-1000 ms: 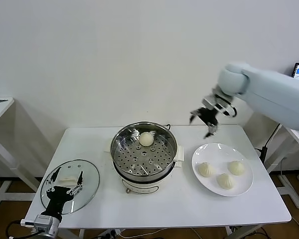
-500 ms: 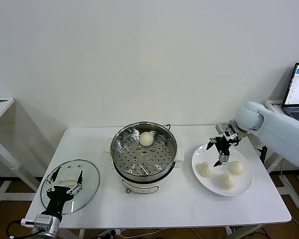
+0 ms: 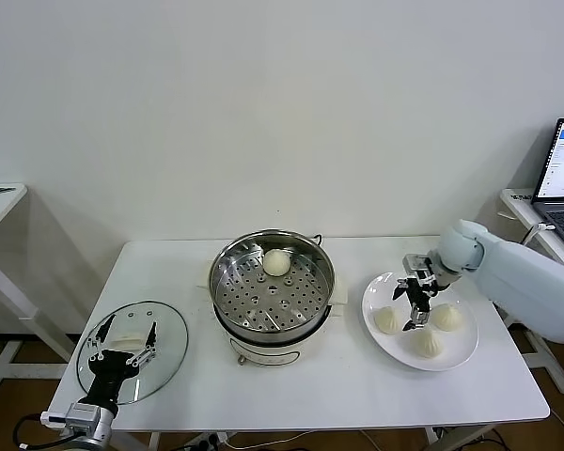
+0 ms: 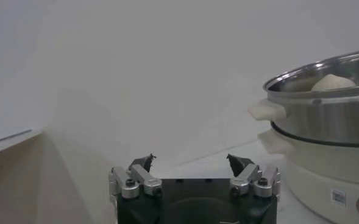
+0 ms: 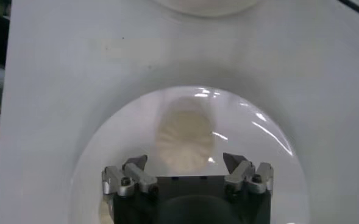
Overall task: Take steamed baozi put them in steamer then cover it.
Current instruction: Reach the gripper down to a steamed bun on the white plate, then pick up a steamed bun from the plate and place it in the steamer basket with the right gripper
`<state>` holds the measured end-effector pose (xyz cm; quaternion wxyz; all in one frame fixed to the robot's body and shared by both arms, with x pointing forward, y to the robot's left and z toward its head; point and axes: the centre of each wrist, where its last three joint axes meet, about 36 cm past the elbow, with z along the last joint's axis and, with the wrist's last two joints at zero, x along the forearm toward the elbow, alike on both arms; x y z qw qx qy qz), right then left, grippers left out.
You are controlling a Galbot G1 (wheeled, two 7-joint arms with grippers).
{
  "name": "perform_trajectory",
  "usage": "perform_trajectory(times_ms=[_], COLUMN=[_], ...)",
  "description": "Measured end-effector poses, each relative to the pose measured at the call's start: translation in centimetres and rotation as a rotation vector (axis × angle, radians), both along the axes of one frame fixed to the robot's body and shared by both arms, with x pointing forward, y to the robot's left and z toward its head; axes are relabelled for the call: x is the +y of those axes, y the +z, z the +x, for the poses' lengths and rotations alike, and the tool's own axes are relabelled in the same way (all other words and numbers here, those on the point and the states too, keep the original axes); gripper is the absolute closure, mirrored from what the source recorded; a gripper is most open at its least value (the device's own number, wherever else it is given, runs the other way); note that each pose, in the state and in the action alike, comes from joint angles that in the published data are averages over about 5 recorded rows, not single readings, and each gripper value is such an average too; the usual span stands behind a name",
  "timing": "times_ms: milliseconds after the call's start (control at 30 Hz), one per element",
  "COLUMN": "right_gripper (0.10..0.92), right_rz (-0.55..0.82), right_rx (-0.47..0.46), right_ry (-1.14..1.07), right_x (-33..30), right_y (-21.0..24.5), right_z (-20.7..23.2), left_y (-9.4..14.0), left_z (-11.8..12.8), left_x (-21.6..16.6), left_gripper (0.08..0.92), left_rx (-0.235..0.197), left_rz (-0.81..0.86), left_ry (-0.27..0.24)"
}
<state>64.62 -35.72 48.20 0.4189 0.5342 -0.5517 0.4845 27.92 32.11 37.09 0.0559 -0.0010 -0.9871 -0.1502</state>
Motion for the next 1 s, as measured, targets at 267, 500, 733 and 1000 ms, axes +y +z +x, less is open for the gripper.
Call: perform_trajectory(times_ms=[267, 500, 733, 1000], right_gripper=[0.200, 0.256, 0.352, 0.355], right_rz=[-0.004, -0.012, -0.015, -0.009], right_rx=[0.006, 0.009, 0.005, 0.006], right_ry=[0.009, 0.009, 0.008, -0.002], right_x=[1.1, 1.4, 1.3, 0.7], right_y=[-1.4, -2.1, -2.2, -0.7], right_z=[0.1, 0.2, 0.2, 0.1], left_y=[-0.1, -0.2, -0.2, -0.1], left_z=[0.0, 0.0, 0.0, 0.0], left_x=[0.2, 0.1, 0.0, 0.0], left_gripper=[0.177, 0.177, 0.177, 0.177], left_rx=[0.003, 0.004, 0.005, 0.004], left_rz=[0.001, -0.001, -0.002, -0.002], left_ry=[0.003, 0.003, 0.003, 0.001])
